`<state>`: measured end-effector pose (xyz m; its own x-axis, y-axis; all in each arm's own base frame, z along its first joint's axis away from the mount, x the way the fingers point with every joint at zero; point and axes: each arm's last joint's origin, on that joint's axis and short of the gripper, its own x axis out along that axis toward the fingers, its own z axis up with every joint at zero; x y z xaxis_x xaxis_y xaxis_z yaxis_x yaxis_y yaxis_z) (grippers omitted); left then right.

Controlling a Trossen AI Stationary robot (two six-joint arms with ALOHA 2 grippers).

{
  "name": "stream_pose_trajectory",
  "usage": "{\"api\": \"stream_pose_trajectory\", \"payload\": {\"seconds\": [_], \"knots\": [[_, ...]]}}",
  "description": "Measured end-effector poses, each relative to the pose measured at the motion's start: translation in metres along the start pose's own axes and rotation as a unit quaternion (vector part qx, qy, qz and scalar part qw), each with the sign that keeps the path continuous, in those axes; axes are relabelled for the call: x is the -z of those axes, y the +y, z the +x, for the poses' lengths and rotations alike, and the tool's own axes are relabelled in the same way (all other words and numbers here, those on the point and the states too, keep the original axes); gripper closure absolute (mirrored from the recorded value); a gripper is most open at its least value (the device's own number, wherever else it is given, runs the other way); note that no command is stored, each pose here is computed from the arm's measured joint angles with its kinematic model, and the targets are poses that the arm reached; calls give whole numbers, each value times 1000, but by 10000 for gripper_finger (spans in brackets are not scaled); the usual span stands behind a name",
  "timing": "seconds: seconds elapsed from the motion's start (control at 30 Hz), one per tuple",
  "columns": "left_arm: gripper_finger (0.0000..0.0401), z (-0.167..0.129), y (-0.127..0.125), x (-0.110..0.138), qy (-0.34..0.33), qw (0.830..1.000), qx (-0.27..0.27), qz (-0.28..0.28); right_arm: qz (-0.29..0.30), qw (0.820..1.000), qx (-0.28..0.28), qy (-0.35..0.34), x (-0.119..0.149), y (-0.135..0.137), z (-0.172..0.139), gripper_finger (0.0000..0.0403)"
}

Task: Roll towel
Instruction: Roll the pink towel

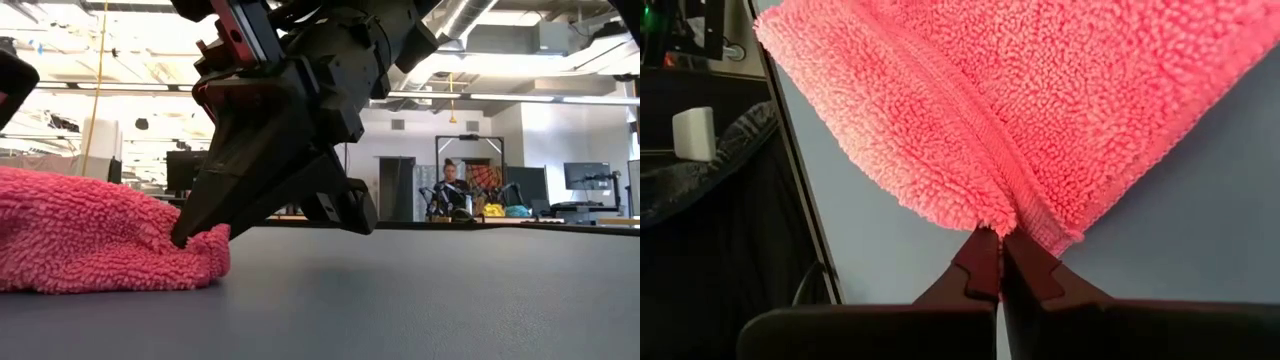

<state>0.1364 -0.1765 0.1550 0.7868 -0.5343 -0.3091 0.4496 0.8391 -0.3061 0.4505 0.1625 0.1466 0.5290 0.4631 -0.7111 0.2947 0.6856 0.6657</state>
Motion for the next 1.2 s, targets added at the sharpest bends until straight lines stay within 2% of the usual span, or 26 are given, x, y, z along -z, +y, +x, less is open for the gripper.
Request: {"api": "stream_pose_trajectory", "payload": {"seconds": [0.1, 0.27, 0.47, 0.63, 0.83, 1.2], "knots": [[263, 16, -6, 0, 6, 1000, -7, 18, -1, 1000, 1, -2, -2, -1, -1, 383], [215, 43, -16, -2, 27, 995, -35, 84, 0, 1000, 2, -5, -5, -3, -2, 383], [187, 60, -22, -5, 95, 981, -90, 145, -5, 1000, 2, -4, -4, -2, -1, 383], [185, 67, -24, -8, 102, 979, -139, 105, -9, 1000, 1, -5, -4, -2, -1, 383], [186, 74, -18, 4, 94, 977, -190, 20, -9, 1000, 3, -6, -4, -2, -1, 383], [186, 76, -15, 9, 95, 974, -208, -4, -9, 1000, 4, -7, -4, -2, -2, 383]]}}
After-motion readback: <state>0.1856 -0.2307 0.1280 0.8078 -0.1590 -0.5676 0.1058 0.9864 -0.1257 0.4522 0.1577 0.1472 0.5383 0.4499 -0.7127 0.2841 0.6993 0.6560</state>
